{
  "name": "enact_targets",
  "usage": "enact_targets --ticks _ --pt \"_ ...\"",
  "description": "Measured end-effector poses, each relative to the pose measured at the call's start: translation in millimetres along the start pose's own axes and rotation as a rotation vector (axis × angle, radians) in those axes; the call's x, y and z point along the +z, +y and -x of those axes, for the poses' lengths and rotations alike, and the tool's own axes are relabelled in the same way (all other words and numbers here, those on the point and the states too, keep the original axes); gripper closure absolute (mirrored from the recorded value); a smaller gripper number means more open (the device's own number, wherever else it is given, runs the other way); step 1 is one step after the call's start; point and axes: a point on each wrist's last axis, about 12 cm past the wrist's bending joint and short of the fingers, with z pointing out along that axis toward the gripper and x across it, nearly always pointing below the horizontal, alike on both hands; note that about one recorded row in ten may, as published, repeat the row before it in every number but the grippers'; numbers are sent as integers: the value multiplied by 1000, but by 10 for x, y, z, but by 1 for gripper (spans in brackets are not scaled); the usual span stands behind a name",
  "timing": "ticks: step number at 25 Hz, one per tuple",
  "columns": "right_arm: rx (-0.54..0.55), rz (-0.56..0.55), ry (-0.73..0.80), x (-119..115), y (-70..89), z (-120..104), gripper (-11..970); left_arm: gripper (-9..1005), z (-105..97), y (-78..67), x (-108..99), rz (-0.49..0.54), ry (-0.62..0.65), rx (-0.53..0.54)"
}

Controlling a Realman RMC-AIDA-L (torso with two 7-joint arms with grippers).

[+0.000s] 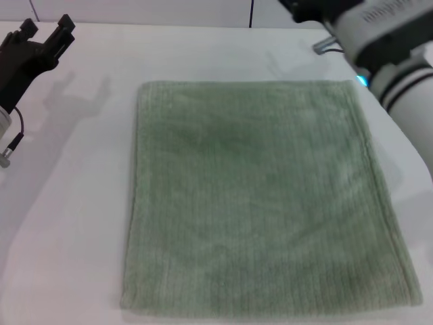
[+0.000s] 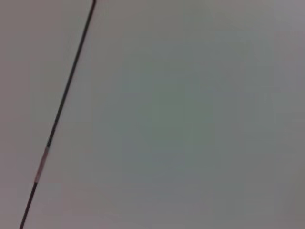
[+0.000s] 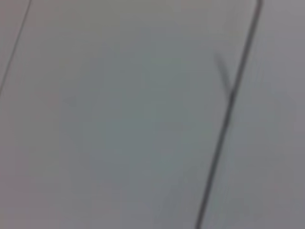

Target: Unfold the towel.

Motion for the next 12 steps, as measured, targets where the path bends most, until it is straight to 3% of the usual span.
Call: enact_targets --ticks 2,5,12 --pt "1 -51 -53 -138 -99 -88 201 223 8 20 7 10 -9 3" --pt "16 -86 -64 -197 -170 -139 193 167 5 31 17 21 -12 14" --pt "30 -235 -92 -361 -440 -276 174 167 4 86 64 93 -42 48"
